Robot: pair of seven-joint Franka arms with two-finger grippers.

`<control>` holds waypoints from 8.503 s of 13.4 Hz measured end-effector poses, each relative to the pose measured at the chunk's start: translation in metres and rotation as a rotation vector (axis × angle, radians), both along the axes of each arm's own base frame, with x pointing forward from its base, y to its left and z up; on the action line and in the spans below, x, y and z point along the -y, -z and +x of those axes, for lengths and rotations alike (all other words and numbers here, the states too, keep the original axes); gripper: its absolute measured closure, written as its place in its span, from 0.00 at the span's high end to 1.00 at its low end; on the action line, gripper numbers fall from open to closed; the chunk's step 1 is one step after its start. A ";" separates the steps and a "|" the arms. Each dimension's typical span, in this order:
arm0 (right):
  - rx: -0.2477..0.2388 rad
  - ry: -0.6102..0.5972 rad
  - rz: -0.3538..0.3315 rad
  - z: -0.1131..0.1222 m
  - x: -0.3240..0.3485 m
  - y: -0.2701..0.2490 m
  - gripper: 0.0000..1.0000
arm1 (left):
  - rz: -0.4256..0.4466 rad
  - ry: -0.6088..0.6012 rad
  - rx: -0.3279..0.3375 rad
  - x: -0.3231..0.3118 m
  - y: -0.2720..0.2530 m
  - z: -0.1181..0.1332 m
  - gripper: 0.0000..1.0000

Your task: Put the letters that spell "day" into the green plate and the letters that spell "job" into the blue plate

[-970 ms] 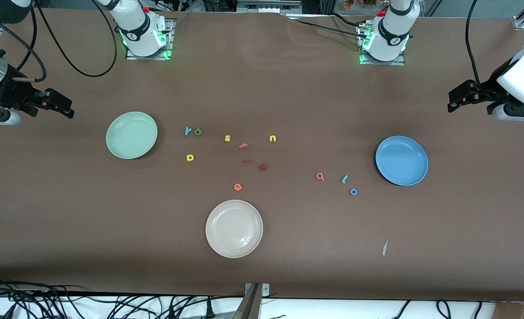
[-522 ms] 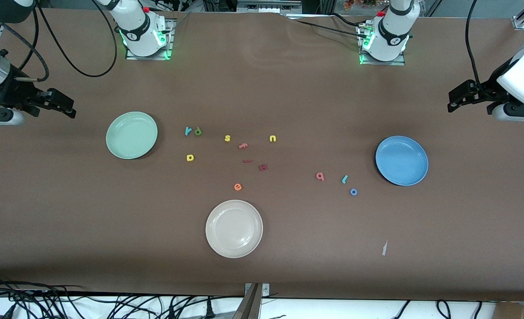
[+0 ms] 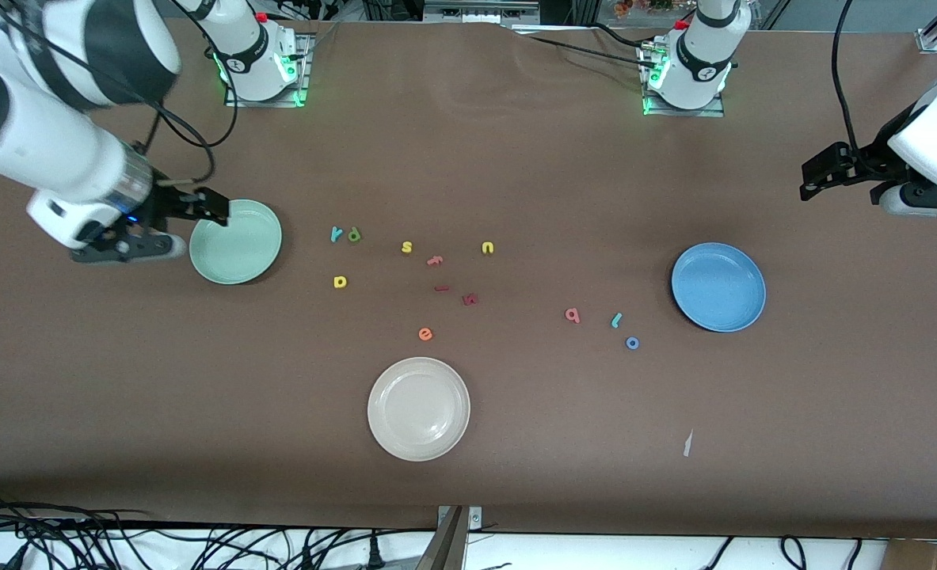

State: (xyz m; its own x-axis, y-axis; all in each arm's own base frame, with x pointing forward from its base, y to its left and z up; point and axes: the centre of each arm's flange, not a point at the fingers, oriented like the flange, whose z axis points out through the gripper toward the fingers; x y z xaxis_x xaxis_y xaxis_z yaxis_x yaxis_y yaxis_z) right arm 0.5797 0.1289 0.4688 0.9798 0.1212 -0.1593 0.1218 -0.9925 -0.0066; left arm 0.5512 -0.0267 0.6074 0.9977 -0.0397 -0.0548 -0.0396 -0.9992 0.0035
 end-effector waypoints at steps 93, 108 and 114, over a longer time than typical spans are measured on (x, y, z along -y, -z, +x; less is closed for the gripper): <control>0.123 0.735 -0.041 -0.143 -0.142 0.293 0.31 | -0.051 0.222 0.017 0.173 0.438 0.051 0.52; -0.069 0.315 -0.175 -0.085 0.062 0.243 0.31 | -0.048 0.205 -0.005 0.052 0.350 0.052 0.13; -0.081 0.297 -0.173 -0.089 0.061 0.254 0.78 | -0.057 0.234 -0.030 -0.010 0.346 0.024 0.52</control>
